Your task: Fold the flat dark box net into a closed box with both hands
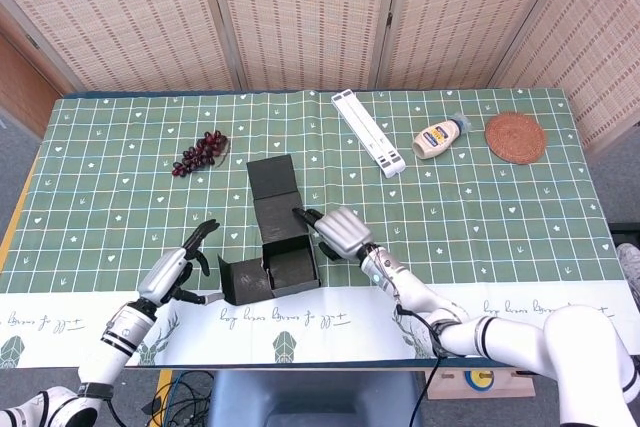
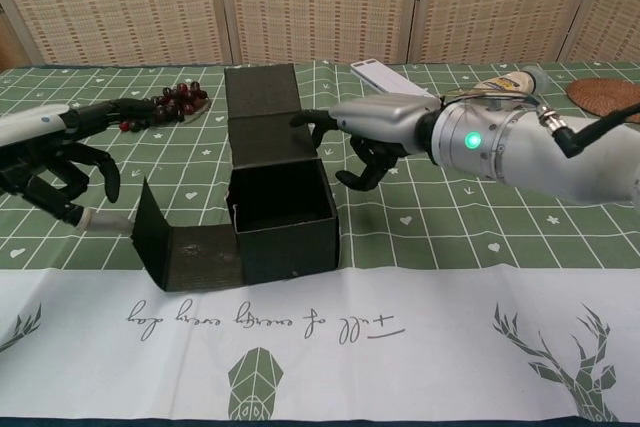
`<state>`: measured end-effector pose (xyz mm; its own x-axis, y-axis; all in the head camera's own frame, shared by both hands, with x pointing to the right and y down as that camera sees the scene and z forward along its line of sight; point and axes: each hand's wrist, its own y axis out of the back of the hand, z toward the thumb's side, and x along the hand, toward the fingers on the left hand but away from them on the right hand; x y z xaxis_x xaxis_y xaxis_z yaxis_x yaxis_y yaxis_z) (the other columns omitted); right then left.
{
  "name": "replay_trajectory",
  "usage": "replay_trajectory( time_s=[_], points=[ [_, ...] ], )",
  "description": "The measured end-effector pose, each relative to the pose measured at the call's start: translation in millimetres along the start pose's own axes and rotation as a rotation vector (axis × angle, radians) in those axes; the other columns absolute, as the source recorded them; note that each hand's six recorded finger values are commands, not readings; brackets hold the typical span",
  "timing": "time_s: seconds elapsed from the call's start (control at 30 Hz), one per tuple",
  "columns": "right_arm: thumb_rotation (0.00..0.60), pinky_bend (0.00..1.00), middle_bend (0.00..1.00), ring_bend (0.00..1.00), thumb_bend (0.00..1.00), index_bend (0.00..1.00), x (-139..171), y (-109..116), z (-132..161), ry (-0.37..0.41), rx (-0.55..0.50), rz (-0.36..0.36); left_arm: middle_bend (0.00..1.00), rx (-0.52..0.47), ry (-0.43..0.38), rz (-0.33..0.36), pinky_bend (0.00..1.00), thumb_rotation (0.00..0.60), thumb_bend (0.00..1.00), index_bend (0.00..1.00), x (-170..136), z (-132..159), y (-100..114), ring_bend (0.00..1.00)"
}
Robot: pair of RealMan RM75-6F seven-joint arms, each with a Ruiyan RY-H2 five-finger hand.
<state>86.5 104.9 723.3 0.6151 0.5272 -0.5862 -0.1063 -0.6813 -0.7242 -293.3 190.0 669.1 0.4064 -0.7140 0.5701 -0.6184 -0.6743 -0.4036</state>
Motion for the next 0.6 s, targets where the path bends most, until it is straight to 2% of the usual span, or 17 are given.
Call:
replay_trajectory(
  time_s=[0.17, 0.23, 0.37, 0.43, 0.5, 0.6],
  points=[
    [0.6, 0.96, 0.16, 0.71, 0.54, 0.0, 13.0, -2.9, -0.4, 0.0, -0.073, 0.014, 0.0, -0.007, -0.005, 0.004, 0.88, 0.6, 0.1, 0.0, -2.7, 0.3, 1.6, 0.51],
    [0.6, 0.96, 0.14, 0.71, 0.5, 0.0, 23.6, -5.9, -1.6, -0.004, -0.131, 0.019, 0.0, -0.012, -0.007, 0.005, 0.88, 0.6, 0.1, 0.0, -4.0, 0.2, 2.0, 0.51],
    [0.6, 0.96, 0.07, 0.71, 0.2, 0.0, 42.6, -13.5, -4.2, -0.021, -0.274, 0.034, 0.0, -0.019, -0.012, 0.003, 0.88, 0.6, 0.1, 0.0, -6.0, 1.6, 1.6, 0.51],
    [0.6, 0.96, 0.06, 0.71, 0.08, 0.0, 51.4, -18.0, -5.6, -0.037, -0.366, 0.041, 0.0, -0.021, -0.017, 0.001, 0.88, 0.6, 0.1, 0.0, -6.8, 3.0, 1.3, 0.51],
    [0.6, 0.96, 0.04, 0.71, 0.01, 0.0, 59.3, -23.4, -8.0, -0.061, -0.459, 0.047, 0.0, -0.023, -0.021, 0.0, 0.88, 0.6, 0.1, 0.0, -7.7, 4.5, 0.8, 0.51],
    [0.6, 0.96, 0.03, 0.7, 0.0, 0.0, 65.0, -31.2, -11.2, -0.098, -0.547, 0.052, 0.0, -0.027, -0.026, -0.001, 0.88, 0.6, 0.1, 0.0, -9.3, 6.2, 0.3, 0.51]
  ],
)
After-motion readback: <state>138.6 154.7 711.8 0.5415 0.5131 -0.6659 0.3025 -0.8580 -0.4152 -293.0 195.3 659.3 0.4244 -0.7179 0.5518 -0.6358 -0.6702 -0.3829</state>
